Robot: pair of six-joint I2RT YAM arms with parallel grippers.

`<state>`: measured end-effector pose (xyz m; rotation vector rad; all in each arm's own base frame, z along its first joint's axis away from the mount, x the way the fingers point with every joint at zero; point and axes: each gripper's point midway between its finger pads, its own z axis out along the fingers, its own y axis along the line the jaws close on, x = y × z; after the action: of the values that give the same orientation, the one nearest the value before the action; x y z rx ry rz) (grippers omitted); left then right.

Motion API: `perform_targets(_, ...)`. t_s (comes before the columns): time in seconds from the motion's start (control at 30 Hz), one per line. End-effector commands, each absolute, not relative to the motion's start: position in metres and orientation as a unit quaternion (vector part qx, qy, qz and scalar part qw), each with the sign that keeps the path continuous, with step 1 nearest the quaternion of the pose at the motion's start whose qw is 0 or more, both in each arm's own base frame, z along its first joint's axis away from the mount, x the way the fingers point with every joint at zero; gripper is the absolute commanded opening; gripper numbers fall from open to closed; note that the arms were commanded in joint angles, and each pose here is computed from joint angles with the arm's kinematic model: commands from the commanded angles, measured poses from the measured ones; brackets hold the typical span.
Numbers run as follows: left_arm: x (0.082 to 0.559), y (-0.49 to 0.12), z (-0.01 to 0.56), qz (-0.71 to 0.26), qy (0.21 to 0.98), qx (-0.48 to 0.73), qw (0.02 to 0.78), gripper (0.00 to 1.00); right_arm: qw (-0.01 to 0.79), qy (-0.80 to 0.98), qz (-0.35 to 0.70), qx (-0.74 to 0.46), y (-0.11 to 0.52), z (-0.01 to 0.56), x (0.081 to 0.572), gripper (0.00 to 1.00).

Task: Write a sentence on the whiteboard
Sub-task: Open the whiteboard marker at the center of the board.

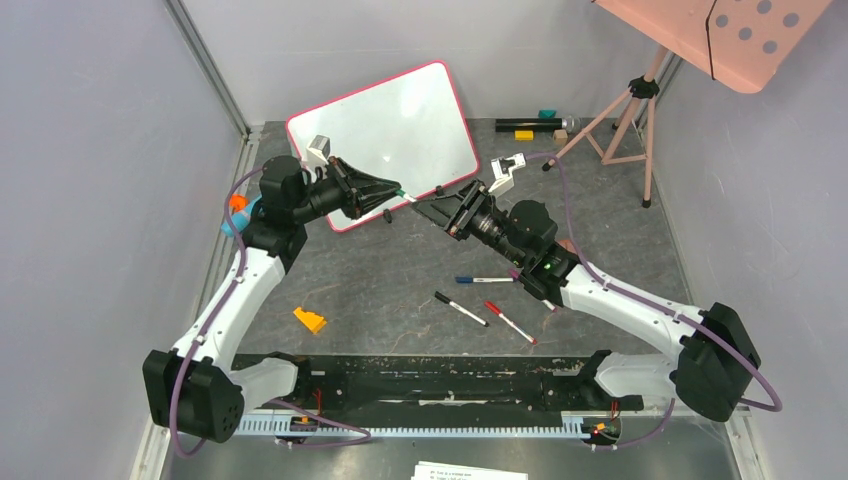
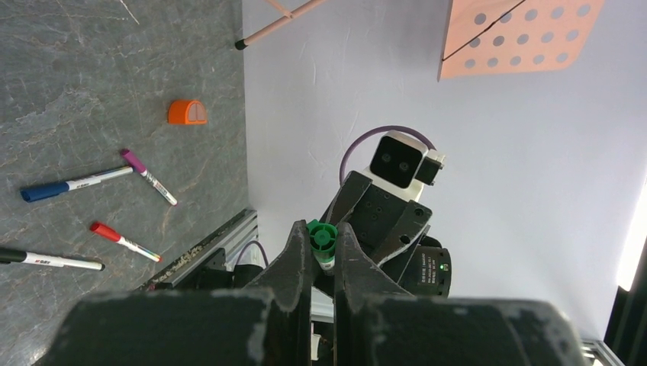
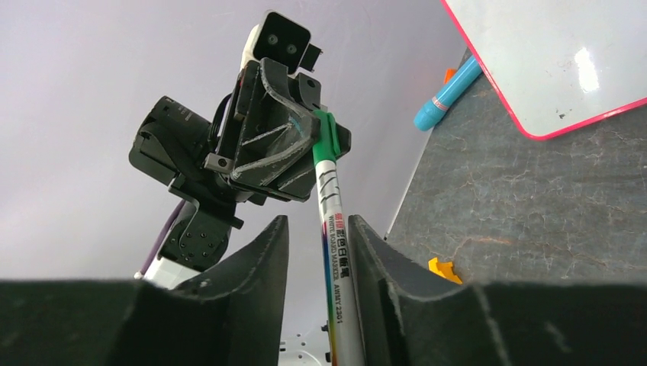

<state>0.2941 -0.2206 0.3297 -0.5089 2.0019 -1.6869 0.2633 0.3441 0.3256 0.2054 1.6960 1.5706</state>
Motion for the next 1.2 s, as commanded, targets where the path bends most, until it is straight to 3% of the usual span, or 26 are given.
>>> perform_targets(0.0, 0.287, -0.221, 0.334, -0.619, 0.728, -0.163, 0.243, 0.02, 0.408, 0.647, 0.640, 0.076, 0.344, 0.348, 0.263, 0.37)
perform_targets(0.27, 0.286, -0.223, 0.327, -0.619, 0.733, -0.162, 0.230, 0.02, 0.407, 0.643, 0.644, 0.075, 0.348, 0.350, 0.266, 0.32)
perform_targets(0.37, 0.287, -0.223, 0.326, -0.619, 0.733, -0.163, 0.229, 0.02, 0.408, 0.640, 0.646, 0.076, 0.349, 0.351, 0.267, 0.01)
perform_targets(0.6, 0.296, -0.217, 0.313, -0.608, 0.739, -0.175, 0.232, 0.02, 0.411, 0.645, 0.639, 0.084, 0.337, 0.341, 0.265, 0.00)
perform_targets(0.8, 0.324, -0.180, 0.293, -0.590, 0.740, -0.217, 0.242, 0.02, 0.395, 0.674, 0.617, 0.094, 0.304, 0.296, 0.247, 0.00)
perform_targets(1.0, 0.328, -0.166, 0.255, -0.553, 0.763, -0.237, 0.238, 0.02, 0.398, 0.707, 0.574, 0.112, 0.265, 0.254, 0.233, 0.00)
perform_targets(1.17, 0.305, -0.153, 0.194, -0.473, 0.816, -0.253, 0.217, 0.02, 0.416, 0.777, 0.467, 0.069, 0.250, 0.231, 0.240, 0.00)
